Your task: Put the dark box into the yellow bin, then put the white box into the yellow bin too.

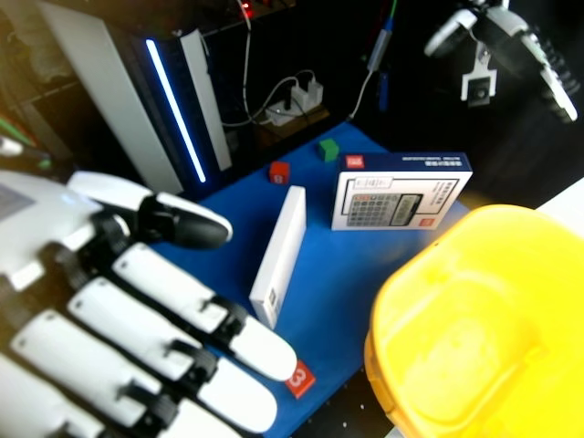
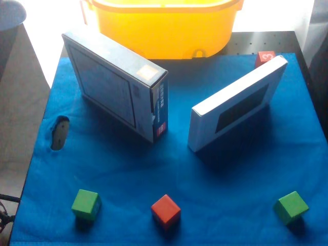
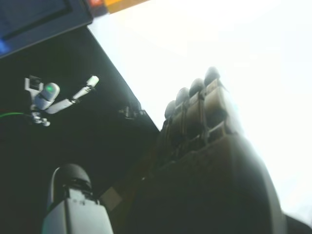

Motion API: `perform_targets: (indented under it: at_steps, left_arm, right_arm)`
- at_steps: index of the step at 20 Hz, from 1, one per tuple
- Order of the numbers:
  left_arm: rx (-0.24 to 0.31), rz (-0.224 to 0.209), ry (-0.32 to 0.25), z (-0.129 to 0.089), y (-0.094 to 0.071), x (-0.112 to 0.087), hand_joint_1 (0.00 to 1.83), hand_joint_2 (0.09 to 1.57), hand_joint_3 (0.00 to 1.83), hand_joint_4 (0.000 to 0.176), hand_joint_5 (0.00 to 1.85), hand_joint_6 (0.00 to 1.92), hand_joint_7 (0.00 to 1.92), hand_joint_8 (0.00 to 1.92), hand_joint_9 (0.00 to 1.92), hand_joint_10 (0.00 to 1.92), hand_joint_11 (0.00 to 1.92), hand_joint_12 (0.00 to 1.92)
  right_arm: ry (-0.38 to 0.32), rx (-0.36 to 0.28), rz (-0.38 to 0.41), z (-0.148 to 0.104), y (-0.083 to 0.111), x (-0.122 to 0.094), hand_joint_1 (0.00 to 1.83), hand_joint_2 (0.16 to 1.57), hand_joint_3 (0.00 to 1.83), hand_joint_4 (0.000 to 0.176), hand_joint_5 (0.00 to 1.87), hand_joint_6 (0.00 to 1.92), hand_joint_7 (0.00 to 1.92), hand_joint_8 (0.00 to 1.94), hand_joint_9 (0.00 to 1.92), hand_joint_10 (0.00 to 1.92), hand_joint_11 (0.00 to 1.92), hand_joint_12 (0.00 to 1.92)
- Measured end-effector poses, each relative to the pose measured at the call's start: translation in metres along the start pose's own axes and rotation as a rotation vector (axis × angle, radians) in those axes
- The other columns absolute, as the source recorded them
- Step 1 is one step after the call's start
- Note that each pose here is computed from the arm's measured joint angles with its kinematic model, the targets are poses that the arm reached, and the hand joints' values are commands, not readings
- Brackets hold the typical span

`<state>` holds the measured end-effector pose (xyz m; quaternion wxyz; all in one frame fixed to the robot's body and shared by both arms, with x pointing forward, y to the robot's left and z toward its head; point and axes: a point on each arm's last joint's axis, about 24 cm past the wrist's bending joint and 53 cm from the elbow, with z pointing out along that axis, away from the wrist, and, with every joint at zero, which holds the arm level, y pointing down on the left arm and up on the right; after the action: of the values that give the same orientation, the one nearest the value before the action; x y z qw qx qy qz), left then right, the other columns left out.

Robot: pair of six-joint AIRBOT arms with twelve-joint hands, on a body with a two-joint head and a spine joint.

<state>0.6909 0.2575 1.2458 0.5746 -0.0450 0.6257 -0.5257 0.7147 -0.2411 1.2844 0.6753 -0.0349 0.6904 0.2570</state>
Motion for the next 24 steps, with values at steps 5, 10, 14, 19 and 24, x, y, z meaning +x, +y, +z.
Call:
perform_targets:
  at_steps: [5, 10, 14, 19, 24]
  left_arm:
    - [0.035, 0.006, 0.043, 0.000, -0.011, 0.015, 0.40, 0.68, 0.00, 0.020, 0.00, 0.00, 0.01, 0.00, 0.00, 0.00, 0.01, 0.00]
    - [0.111, 0.059, 0.093, 0.012, -0.040, 0.024, 0.36, 0.84, 0.04, 0.073, 0.04, 0.01, 0.02, 0.00, 0.00, 0.00, 0.00, 0.00]
    - [0.174, 0.085, 0.149, 0.028, -0.058, 0.049, 0.02, 1.13, 0.03, 0.008, 0.09, 0.00, 0.11, 0.00, 0.09, 0.00, 0.07, 0.06]
    - [0.196, 0.078, 0.202, 0.050, -0.063, 0.065, 0.61, 0.66, 0.00, 0.089, 0.00, 0.00, 0.01, 0.00, 0.02, 0.00, 0.04, 0.04]
    - [0.153, 0.086, 0.303, 0.072, -0.046, 0.096, 0.60, 0.64, 0.00, 0.047, 0.00, 0.00, 0.04, 0.00, 0.04, 0.01, 0.04, 0.05]
  right_arm:
    - [0.016, 0.003, 0.004, 0.005, 0.000, 0.006, 0.00, 1.04, 0.00, 0.000, 0.25, 0.00, 0.22, 0.00, 0.15, 0.02, 0.04, 0.12]
    - [0.018, 0.001, 0.011, 0.006, 0.001, 0.008, 0.01, 1.04, 0.00, 0.000, 0.25, 0.01, 0.22, 0.01, 0.14, 0.01, 0.03, 0.13]
    - [0.028, 0.005, 0.007, 0.005, -0.001, 0.012, 0.00, 1.02, 0.00, 0.000, 0.26, 0.01, 0.24, 0.01, 0.16, 0.01, 0.05, 0.16]
    - [0.025, 0.004, 0.010, 0.005, 0.000, 0.011, 0.00, 1.04, 0.00, 0.000, 0.26, 0.00, 0.24, 0.00, 0.16, 0.00, 0.00, 0.28]
    - [0.031, 0.003, 0.009, 0.006, 0.000, 0.014, 0.00, 1.02, 0.00, 0.000, 0.27, 0.00, 0.22, 0.00, 0.15, 0.00, 0.00, 0.26]
